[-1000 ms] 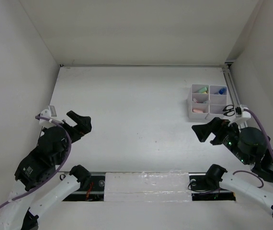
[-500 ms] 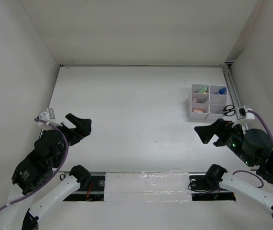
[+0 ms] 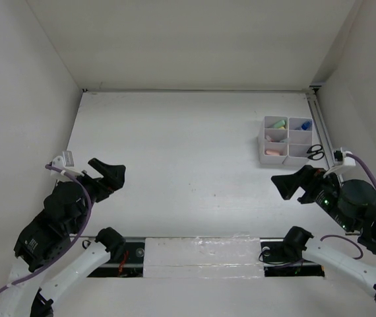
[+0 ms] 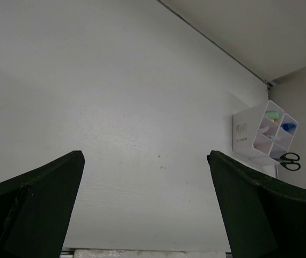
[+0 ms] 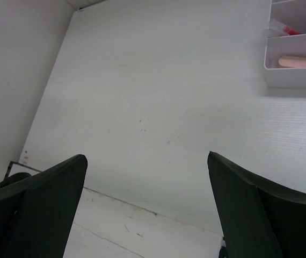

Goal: Sort the stationery into containers
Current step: Reset both arms

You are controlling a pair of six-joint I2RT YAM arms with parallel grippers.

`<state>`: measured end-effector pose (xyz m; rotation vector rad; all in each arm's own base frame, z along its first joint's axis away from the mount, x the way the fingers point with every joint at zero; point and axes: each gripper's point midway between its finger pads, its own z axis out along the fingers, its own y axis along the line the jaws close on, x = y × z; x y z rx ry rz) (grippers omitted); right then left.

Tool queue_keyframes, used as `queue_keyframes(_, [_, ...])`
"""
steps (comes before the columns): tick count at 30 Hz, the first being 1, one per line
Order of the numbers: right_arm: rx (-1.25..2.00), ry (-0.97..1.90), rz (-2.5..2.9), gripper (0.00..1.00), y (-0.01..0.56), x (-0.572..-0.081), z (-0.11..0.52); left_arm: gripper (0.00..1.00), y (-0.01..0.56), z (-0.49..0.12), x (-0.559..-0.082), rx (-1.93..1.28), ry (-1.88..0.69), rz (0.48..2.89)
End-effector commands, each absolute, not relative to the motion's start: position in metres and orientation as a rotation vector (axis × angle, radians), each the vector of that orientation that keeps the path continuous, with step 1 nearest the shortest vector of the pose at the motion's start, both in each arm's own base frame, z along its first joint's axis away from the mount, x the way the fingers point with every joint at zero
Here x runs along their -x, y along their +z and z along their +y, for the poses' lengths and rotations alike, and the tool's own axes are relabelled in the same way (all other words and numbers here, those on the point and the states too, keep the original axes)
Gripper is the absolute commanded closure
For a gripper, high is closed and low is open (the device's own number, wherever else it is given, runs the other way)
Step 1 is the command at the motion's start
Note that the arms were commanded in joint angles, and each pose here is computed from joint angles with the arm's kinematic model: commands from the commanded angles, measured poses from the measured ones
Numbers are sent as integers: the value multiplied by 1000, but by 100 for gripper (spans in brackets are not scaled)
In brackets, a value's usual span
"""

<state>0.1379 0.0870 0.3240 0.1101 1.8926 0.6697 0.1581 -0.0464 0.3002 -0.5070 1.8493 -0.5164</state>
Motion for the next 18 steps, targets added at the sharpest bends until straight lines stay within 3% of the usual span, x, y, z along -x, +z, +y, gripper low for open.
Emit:
queue_keyframes(1, [-122, 676, 1859, 0, 336, -135, 79, 0, 305, -47, -157, 507, -540, 1833])
queue_keyframes(18, [-154, 653, 1867, 0, 332, -139, 78, 0, 304, -50, -158, 501, -548, 1837])
